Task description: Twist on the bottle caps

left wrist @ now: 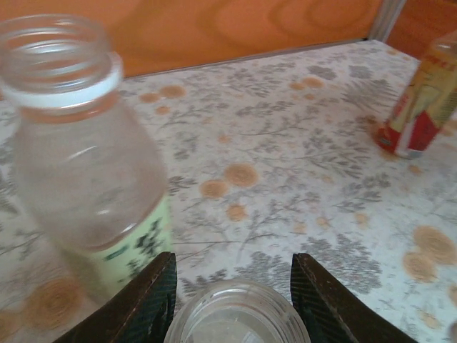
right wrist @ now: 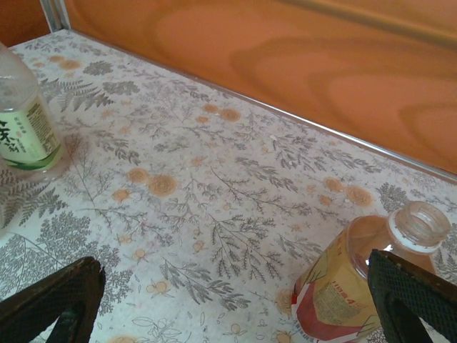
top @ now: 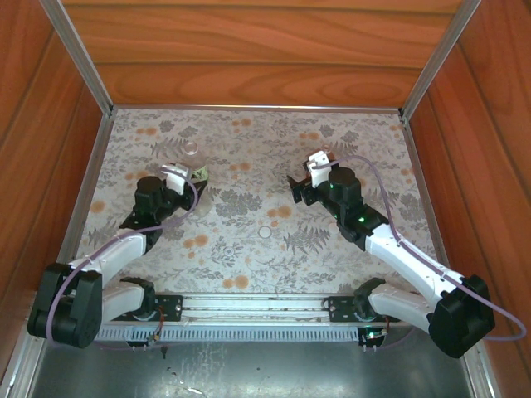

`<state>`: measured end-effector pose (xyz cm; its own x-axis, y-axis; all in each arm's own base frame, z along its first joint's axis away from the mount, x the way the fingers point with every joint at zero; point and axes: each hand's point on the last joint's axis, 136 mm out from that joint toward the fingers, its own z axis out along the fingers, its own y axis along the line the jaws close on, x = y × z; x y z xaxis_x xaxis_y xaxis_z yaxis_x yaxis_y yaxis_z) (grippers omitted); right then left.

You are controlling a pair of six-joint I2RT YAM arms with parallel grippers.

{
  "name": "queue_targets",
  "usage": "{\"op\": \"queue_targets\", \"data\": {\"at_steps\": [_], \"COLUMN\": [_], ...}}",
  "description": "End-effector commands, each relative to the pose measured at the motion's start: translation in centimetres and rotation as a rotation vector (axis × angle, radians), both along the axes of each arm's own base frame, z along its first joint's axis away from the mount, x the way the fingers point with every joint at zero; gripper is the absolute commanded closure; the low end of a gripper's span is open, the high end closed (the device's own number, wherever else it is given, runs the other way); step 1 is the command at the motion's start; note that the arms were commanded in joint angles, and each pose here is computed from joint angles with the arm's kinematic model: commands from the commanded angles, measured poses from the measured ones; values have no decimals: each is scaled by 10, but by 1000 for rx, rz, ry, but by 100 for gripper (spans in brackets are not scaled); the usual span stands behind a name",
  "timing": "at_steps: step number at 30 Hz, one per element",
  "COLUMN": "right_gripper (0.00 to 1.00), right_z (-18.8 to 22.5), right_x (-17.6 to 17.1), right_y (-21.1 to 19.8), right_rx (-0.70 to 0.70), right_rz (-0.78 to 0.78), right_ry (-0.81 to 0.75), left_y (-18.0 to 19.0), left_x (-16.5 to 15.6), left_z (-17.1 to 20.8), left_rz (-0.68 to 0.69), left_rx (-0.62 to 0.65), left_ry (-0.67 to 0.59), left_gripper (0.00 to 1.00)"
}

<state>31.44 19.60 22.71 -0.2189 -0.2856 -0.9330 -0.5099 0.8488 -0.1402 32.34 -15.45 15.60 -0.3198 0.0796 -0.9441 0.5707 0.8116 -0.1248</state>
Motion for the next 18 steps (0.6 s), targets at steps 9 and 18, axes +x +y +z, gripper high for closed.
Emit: {"op": "queue_targets", "data": {"at_steps": [9,18], "right_gripper": [0,0], "right_z": [7,1], "right_x": [4,4], "right_y": [-10,-14], "right_rx": [49,30], "right_rz": [-79,-91], "right_ry": [-32,-19], "left_y": [-121,-164], "left_x": [-12,2], "left_z": [21,8], "left_rz": [-405,-519], "left_rx": [18,14], "left_ry": [-42,-2], "left_gripper": [60,59]}}
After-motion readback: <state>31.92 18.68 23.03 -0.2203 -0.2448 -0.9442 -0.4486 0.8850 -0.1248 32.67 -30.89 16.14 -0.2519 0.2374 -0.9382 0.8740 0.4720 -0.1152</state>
